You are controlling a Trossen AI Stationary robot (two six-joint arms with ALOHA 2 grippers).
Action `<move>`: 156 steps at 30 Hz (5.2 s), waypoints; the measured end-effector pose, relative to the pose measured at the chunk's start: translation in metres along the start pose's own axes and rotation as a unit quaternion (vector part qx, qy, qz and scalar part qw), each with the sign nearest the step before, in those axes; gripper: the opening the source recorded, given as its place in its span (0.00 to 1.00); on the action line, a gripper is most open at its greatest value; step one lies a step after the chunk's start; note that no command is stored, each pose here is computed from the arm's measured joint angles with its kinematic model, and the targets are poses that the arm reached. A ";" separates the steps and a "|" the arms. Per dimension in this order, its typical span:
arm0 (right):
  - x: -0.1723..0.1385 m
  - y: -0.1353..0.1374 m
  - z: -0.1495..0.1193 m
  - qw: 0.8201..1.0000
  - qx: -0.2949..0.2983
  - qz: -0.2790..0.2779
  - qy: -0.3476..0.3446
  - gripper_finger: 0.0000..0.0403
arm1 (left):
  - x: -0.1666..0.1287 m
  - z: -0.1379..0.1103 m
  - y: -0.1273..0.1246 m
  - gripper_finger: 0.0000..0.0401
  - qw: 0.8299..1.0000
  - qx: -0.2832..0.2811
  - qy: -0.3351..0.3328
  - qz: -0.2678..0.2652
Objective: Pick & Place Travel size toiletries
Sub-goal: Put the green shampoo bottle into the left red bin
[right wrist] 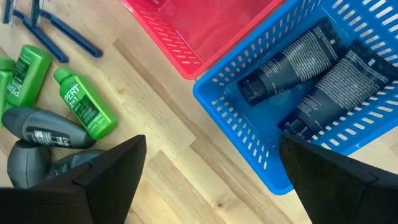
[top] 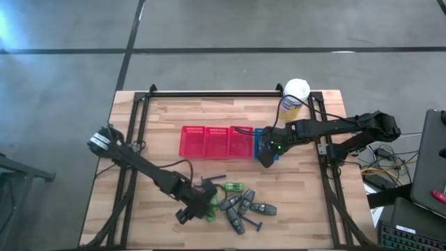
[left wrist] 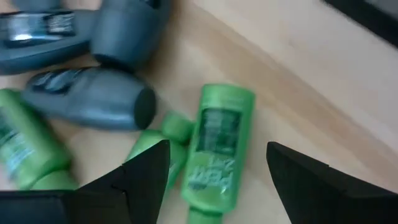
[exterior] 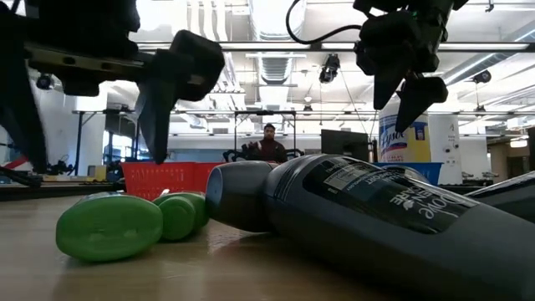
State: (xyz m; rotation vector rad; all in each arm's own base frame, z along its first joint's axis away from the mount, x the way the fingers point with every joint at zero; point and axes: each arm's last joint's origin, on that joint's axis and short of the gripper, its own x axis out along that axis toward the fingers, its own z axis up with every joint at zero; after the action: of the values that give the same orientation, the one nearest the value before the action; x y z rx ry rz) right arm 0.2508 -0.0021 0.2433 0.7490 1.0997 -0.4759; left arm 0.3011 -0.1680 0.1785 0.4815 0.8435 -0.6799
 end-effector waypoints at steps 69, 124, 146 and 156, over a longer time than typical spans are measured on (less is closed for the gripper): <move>-0.040 -0.011 0.000 0.986 0.056 -0.028 -0.153 0.84 | -0.119 -0.149 0.084 0.53 0.444 -0.808 -0.136 0.363; -0.040 -0.011 -0.001 0.985 0.091 -0.021 -0.147 0.85 | -0.142 -0.133 0.105 0.58 0.924 -0.268 0.131 0.240; -0.040 -0.012 0.000 0.983 0.101 -0.022 -0.150 0.87 | -0.109 -0.180 0.144 0.73 0.925 -0.289 0.172 0.177; -0.040 -0.012 -0.001 0.982 0.100 -0.029 -0.156 0.88 | -0.101 -0.185 0.146 0.66 0.923 -0.293 0.185 0.166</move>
State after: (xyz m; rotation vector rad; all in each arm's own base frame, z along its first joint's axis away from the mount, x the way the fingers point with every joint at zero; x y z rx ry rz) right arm 0.2264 -0.0106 0.2760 0.7876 0.7890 -0.7362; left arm 0.2615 0.0846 0.1697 0.1950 1.2312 0.0008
